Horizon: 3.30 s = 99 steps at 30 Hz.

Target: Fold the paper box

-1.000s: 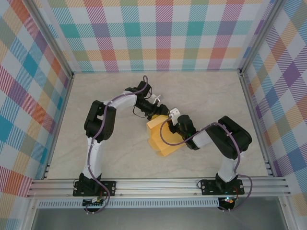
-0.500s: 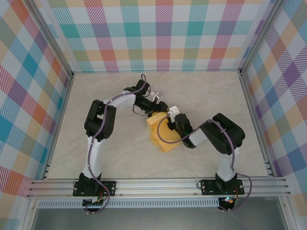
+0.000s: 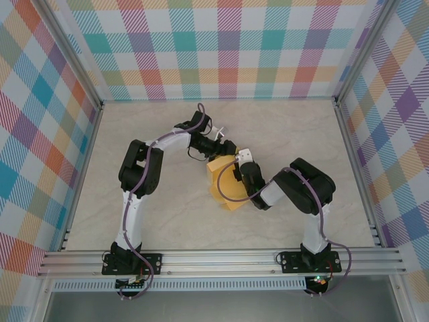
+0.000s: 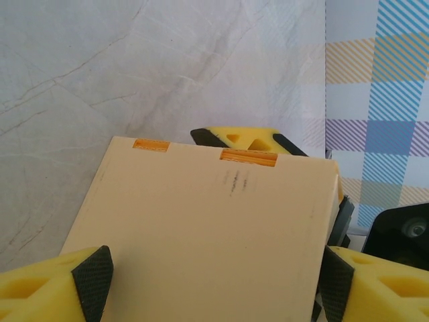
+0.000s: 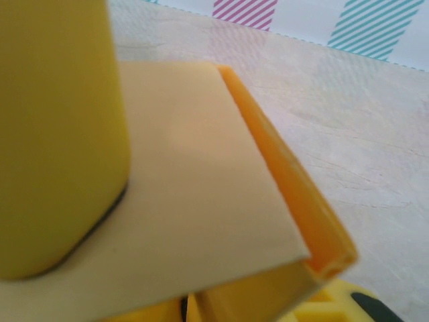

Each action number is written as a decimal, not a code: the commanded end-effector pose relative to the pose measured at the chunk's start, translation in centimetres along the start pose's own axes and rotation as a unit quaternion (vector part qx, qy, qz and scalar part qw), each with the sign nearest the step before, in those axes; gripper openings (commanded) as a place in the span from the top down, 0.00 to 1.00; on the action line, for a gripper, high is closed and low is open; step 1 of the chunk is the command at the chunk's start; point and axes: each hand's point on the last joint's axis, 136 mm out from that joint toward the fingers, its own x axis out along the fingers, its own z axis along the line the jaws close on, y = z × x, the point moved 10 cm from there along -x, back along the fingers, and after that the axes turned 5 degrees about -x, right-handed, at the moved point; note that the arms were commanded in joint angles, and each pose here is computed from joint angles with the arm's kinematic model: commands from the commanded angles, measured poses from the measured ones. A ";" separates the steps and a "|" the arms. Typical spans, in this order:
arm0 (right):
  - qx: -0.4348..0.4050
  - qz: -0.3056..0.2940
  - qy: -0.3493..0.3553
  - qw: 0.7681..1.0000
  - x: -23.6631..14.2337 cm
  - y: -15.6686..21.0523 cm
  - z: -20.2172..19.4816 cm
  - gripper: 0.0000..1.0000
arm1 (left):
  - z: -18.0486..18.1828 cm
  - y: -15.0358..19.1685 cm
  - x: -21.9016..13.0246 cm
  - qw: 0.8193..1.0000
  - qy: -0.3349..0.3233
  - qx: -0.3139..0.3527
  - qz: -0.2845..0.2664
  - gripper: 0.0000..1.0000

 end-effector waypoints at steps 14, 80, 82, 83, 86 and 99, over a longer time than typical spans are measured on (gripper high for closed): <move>-0.030 0.116 0.081 0.990 0.5 3.2 -0.8 0.85 | -1.2 2.5 2.4 0.998 0.014 -0.047 0.033 0.18; -0.578 0.200 -0.298 0.732 -2.8 -11.2 2.8 0.50 | 3.6 7.4 -15.6 0.957 -0.129 -0.149 -0.215 0.00; -0.558 0.175 -0.301 0.753 -3.9 -12.7 2.5 0.49 | 3.4 7.3 -15.5 0.959 -0.120 -0.143 -0.215 0.00; -0.542 0.160 -0.306 0.766 -4.5 -13.7 2.4 0.48 | 3.3 7.2 -15.5 0.959 -0.116 -0.140 -0.215 0.00; -0.484 0.120 -0.313 0.808 -6.3 -16.7 1.8 0.46 | 3.2 6.8 -14.8 0.962 -0.106 -0.137 -0.210 0.00; 0.241 0.389 -0.013 0.889 -11.9 -19.3 -11.1 0.30 | 0.9 5.5 -9.9 0.975 -0.144 -0.090 -0.144 0.01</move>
